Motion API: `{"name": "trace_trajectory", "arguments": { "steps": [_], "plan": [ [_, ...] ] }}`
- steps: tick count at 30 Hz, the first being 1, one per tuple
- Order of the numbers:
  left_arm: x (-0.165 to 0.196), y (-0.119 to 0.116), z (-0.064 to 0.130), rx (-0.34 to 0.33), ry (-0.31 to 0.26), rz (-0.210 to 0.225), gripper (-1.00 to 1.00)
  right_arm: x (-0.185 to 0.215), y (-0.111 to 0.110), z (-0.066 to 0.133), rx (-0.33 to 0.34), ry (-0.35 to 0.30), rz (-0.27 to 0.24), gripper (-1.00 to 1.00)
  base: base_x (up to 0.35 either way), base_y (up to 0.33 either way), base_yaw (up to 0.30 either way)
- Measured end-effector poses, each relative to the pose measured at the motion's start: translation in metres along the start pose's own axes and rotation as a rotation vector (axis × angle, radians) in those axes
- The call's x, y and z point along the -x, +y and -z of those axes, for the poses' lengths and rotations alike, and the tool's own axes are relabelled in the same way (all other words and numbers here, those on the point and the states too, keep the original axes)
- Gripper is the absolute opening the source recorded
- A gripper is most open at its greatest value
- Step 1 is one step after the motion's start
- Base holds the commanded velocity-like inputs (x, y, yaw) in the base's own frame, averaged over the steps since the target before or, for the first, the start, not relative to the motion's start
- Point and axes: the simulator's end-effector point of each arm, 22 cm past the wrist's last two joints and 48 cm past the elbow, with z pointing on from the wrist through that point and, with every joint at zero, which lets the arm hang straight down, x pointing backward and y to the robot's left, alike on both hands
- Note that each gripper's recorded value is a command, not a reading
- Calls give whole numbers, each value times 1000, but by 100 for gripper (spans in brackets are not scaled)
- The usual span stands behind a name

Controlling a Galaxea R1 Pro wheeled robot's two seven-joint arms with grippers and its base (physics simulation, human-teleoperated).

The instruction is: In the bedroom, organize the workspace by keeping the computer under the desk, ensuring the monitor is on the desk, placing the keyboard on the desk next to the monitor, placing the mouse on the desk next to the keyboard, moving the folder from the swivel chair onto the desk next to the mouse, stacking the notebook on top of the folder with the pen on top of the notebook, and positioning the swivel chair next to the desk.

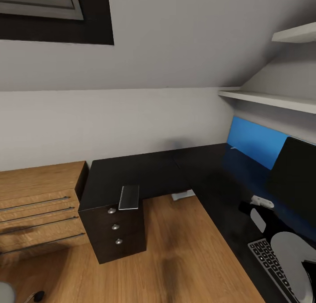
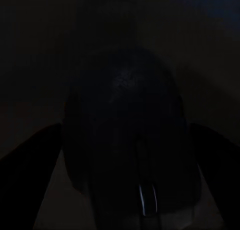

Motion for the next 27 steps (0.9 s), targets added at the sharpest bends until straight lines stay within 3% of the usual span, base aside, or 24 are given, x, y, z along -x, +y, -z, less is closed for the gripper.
{"name": "trace_trajectory", "arguments": {
  "steps": [9, 14, 17, 27],
  "plan": [
    [0, 1, 0, 5, 0, 2, 100, -4, -2, 0, -6, 16, 7, -100, 0, 0, 0],
    [0, 1, 0, 6, 0, 2, 100, -26, -4, 2, -13, 121, 22, -100, 0, 0, 0],
    [0, 1, 0, 6, 0, 3, 100, -32, -5, 3, -18, 149, 27, -100, 0, 0, 0],
    [0, 1, 0, 8, -2, 3, 100, -35, -12, 4, -52, 164, 33, -100, 105, 0, 0]
  ]
}}
